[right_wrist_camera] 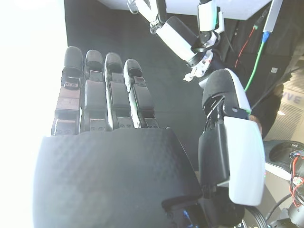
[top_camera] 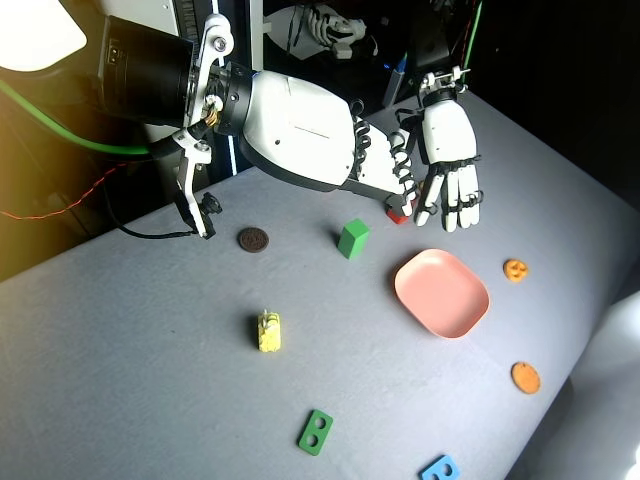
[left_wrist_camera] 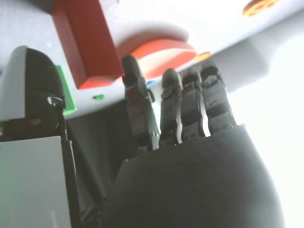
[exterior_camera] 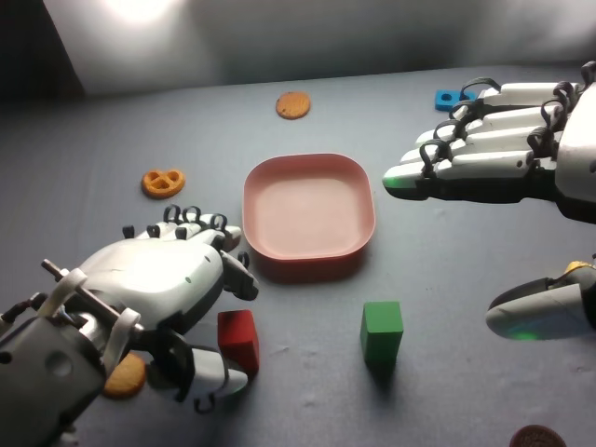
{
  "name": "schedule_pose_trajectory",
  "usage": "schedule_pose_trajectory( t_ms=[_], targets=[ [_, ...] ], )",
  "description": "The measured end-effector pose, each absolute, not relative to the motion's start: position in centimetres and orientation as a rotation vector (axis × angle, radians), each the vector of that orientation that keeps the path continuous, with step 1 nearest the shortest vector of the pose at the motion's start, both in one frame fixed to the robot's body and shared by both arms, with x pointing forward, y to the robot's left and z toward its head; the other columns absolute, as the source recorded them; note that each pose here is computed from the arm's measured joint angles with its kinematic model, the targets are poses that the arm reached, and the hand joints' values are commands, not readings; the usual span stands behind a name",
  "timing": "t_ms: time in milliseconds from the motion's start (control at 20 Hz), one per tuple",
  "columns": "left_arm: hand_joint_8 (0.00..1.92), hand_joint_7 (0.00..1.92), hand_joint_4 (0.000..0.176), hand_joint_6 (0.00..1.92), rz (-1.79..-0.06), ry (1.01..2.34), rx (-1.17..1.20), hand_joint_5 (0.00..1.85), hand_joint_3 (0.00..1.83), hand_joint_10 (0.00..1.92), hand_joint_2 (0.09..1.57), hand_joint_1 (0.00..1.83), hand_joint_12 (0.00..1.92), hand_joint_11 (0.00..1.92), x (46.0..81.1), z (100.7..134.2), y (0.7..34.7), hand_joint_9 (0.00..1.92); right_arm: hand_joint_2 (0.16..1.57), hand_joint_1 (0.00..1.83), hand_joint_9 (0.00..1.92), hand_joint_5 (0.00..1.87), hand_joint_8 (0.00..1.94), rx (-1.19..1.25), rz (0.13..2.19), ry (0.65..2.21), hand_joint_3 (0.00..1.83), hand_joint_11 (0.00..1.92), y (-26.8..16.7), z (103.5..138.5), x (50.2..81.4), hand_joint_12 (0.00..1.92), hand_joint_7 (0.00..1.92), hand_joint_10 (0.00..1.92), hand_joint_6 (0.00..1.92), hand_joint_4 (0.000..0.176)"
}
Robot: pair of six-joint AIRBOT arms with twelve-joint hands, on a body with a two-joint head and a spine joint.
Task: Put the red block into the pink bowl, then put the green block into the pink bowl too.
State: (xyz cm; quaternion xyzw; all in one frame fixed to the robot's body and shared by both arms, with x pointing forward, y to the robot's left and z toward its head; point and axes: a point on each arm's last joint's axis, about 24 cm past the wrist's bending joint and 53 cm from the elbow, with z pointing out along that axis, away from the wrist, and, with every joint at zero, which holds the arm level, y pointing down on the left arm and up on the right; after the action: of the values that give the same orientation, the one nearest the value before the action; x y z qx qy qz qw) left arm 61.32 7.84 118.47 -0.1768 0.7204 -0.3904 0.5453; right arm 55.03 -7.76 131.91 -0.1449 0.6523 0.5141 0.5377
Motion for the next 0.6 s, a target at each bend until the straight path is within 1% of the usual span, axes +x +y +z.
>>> schedule_pose_trajectory(
  t_ms=[100,150,200,250,300,350,400,450,500,600],
  targets=[
    [0.02,0.18,0.000,0.02,-0.916,1.702,-0.424,0.71,0.00,0.01,0.95,1.09,0.00,0.00,61.7,118.5,8.2,0.03,1.13,0.28,0.23,0.22,0.01,-0.344,1.223,1.552,0.00,0.00,-7.8,131.9,55.0,0.74,0.23,0.01,0.01,0.000],
    [0.01,0.16,0.009,0.00,-0.913,1.697,-0.429,0.68,0.00,0.01,0.97,1.02,0.00,0.00,61.9,118.5,8.4,0.02,1.16,0.20,0.19,0.17,0.00,-0.345,1.224,1.552,0.00,0.00,-7.8,131.9,55.0,0.66,0.19,0.00,0.00,0.000],
    [0.01,0.16,0.009,0.00,-0.912,1.695,-0.429,0.68,0.00,0.01,0.97,1.02,0.00,0.00,62.0,118.5,8.4,0.02,1.16,0.20,0.19,0.17,0.00,-0.345,1.223,1.552,0.00,0.00,-7.8,131.9,55.0,0.66,0.19,0.00,0.00,0.000],
    [0.01,0.17,0.000,0.00,-0.910,1.690,-0.435,0.68,0.00,0.01,0.97,1.03,0.00,0.00,62.3,118.5,8.4,0.02,1.16,0.18,0.18,0.16,0.00,-0.344,1.222,1.553,0.00,0.00,-7.8,131.9,55.0,0.63,0.17,0.00,0.00,0.000],
    [0.02,0.18,0.000,0.00,-0.914,1.692,-0.436,0.68,0.00,0.01,0.97,1.04,0.00,0.00,62.3,118.4,8.4,0.02,1.16,0.20,0.19,0.16,0.00,-0.345,1.225,1.551,0.00,0.00,-7.8,131.9,55.0,0.63,0.17,0.00,0.00,0.000],
    [0.01,0.16,0.000,0.00,-0.915,1.690,-0.436,0.67,0.00,0.00,0.98,1.02,0.00,0.00,62.3,118.5,8.4,0.01,1.16,0.19,0.17,0.14,0.00,-0.344,1.225,1.552,0.00,0.00,-7.8,131.9,55.0,0.59,0.15,0.00,0.00,0.000],
    [0.01,0.18,0.000,0.02,-0.913,1.688,-0.437,0.71,0.00,0.01,0.96,1.10,0.00,0.00,62.4,118.5,8.5,0.02,1.14,0.25,0.22,0.21,0.02,-0.344,1.223,1.553,0.00,0.00,-7.8,131.9,55.0,0.67,0.22,0.01,0.02,0.000],
    [0.01,0.19,0.000,0.02,-0.910,1.686,-0.437,0.73,0.00,0.01,0.94,1.13,0.00,0.00,62.5,118.5,8.5,0.04,1.13,0.27,0.22,0.22,0.01,-0.344,1.223,1.553,0.00,0.00,-7.8,131.9,55.0,0.67,0.23,0.01,0.01,0.000],
    [0.01,0.19,0.000,0.01,-0.907,1.687,-0.443,0.71,0.00,0.01,0.97,1.07,0.00,0.00,62.7,118.4,8.6,0.03,1.14,0.26,0.23,0.22,0.00,-0.345,1.224,1.552,0.00,0.00,-7.8,131.9,55.0,0.72,0.24,0.01,0.00,0.000],
    [0.01,0.20,0.000,0.01,-0.908,1.688,-0.446,0.71,0.00,0.01,0.97,1.06,0.00,0.00,62.7,118.4,8.6,0.03,1.15,0.24,0.23,0.21,0.00,-0.345,1.223,1.553,0.00,0.00,-7.8,131.9,55.0,0.74,0.22,0.00,0.00,0.000]
  ],
)
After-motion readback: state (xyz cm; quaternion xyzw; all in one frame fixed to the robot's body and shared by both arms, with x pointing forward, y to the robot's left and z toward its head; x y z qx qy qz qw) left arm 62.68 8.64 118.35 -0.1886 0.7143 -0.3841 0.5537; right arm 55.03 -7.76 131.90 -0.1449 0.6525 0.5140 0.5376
